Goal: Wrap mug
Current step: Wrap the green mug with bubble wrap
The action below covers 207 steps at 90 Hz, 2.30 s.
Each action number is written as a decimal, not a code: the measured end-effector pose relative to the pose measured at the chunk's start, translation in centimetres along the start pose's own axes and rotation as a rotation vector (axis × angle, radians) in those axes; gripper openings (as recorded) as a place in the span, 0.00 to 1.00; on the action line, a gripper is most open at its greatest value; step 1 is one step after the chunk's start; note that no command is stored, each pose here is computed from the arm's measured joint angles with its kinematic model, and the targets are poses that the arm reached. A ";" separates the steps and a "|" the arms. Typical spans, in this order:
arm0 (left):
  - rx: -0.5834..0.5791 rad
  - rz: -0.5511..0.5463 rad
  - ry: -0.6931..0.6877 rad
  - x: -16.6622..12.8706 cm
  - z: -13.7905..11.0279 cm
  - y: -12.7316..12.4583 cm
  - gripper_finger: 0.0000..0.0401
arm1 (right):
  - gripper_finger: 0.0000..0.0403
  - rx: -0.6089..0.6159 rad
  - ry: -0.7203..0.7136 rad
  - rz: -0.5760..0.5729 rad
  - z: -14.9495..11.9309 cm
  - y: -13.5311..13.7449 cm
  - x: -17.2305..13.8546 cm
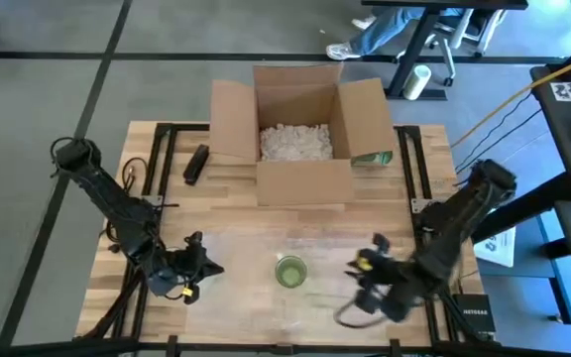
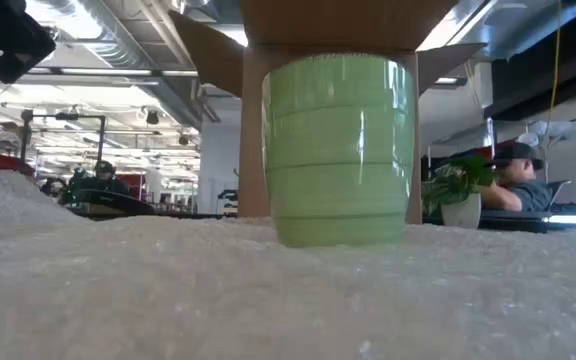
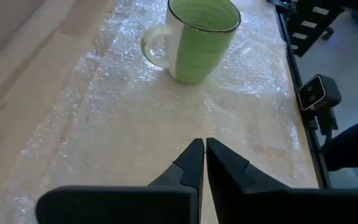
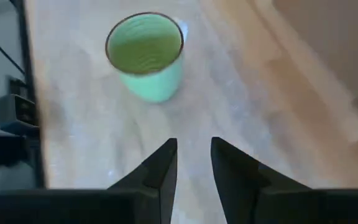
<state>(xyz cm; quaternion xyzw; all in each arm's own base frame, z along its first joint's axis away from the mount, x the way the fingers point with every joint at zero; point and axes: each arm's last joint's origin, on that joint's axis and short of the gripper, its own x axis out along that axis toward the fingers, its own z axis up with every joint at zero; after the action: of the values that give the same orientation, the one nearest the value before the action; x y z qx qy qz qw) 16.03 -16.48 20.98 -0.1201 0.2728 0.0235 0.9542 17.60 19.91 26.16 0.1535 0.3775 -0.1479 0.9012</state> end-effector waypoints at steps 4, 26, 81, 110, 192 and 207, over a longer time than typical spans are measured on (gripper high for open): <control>0.005 0.009 -0.004 0.0 0.0 0.1 0.00 | 0.21 0.046 -0.032 0.017 -1.2 -0.8 -0.4; 0.022 0.175 0.025 1.6 1.0 2.7 0.00 | 0.21 0.110 -0.088 0.011 -4.4 -5.8 -0.2; -0.008 0.023 -0.063 6.6 4.1 12.3 0.00 | 0.21 0.203 -0.037 0.205 -7.1 -16.4 0.1; -0.013 -0.071 -0.064 6.8 3.8 13.3 0.00 | 0.21 0.231 0.132 0.175 -7.7 -17.2 0.1; -0.049 0.085 -0.111 6.9 4.5 15.7 0.00 | 0.21 0.368 0.286 0.028 -7.7 -14.3 3.8; -0.040 0.067 -0.106 6.9 4.4 15.3 0.00 | 0.21 0.440 0.328 -0.028 -8.2 -14.0 4.5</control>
<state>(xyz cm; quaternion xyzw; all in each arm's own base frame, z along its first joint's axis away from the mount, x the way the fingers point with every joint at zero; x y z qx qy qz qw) 22.45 -0.76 17.69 -0.1284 0.2250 0.0671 0.9635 10.04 9.72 15.15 0.3622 0.4791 -0.2122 0.7709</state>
